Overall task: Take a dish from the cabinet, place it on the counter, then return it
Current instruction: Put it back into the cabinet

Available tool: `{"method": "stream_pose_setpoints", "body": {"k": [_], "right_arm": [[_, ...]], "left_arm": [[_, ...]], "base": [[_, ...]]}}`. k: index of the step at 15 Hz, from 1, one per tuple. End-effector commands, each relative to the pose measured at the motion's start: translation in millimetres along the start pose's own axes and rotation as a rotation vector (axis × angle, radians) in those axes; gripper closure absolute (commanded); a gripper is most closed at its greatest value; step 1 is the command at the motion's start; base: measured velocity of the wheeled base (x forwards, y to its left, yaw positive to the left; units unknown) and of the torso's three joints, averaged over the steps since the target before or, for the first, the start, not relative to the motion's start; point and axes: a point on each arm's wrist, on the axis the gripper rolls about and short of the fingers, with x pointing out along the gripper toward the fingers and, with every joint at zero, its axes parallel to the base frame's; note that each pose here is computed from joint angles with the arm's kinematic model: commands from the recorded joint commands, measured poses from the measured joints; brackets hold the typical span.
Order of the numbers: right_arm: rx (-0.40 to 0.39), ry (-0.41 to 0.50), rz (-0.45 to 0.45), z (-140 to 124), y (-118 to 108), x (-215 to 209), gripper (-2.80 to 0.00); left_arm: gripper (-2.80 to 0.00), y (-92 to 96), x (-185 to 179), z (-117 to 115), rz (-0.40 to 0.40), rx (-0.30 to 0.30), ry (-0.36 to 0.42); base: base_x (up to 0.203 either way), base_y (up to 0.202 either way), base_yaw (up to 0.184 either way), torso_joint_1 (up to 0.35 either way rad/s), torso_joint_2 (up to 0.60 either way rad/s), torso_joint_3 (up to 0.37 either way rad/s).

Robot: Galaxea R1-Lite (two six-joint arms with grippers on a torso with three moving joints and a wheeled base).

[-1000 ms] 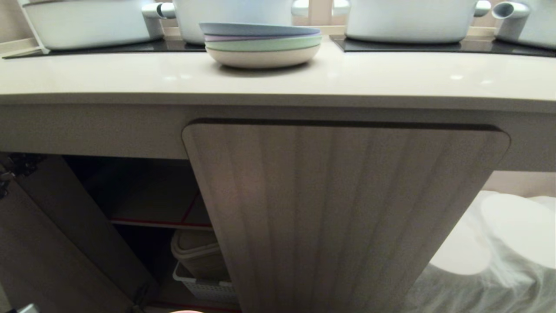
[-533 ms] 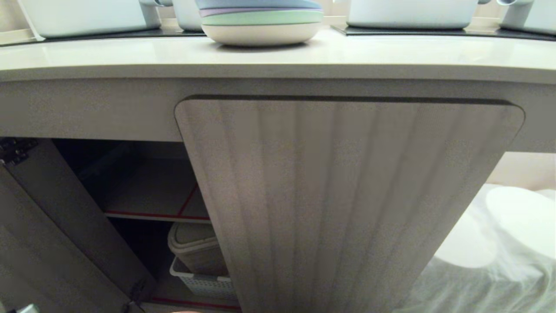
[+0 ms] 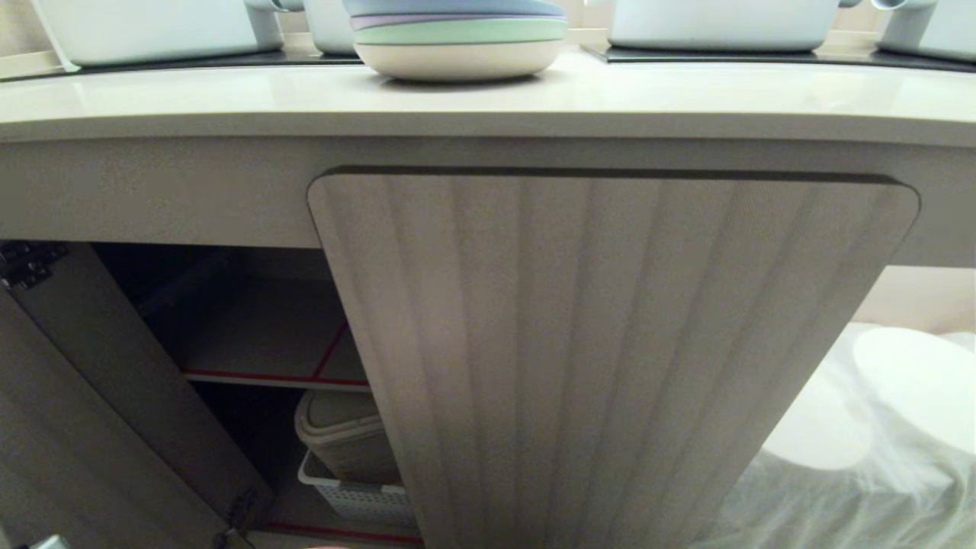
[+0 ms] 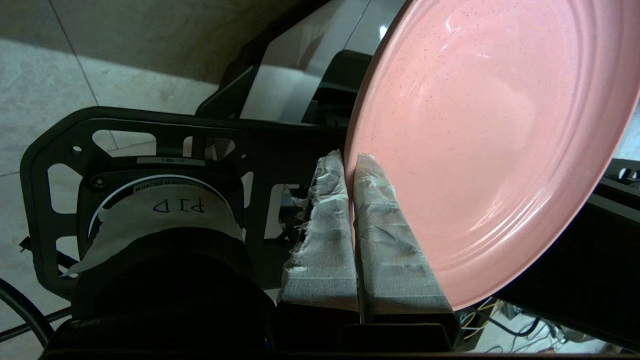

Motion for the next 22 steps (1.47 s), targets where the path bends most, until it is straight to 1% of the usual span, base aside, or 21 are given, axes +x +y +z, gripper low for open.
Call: {"method": "stream_pose_setpoints", "body": {"k": [1, 7, 15, 17, 22], "right_arm": [[0.001, 0.000, 0.000, 0.0, 0.0, 0.0, 0.00], [0.001, 0.000, 0.000, 0.0, 0.0, 0.0, 0.00], [0.001, -0.002, 0.000, 0.4, 0.0, -0.1, 0.00], [0.001, 0.000, 0.000, 0.0, 0.0, 0.0, 0.00], [0.001, -0.002, 0.000, 0.5, 0.0, -0.1, 0.00]], "left_arm": [[0.00, 1.3, 0.7, -4.4, 0.002, -0.014, -0.004], [0.00, 1.0, -2.7, -11.2, -0.004, -0.104, -0.058], [0.00, 1.1, -6.9, -22.9, -0.023, -0.182, -0.132], [0.00, 1.5, -7.0, -24.9, -0.027, -0.240, -0.140], [0.00, 2.5, -7.3, -27.3, -0.005, -0.314, -0.166]], "base": [[0.000, 0.000, 0.000, 0.000, 0.00, 0.000], [0.000, 0.000, 0.000, 0.000, 0.00, 0.000], [0.000, 0.000, 0.000, 0.000, 0.00, 0.000], [0.000, 0.000, 0.000, 0.000, 0.00, 0.000], [0.000, 0.000, 0.000, 0.000, 0.00, 0.000]]}}
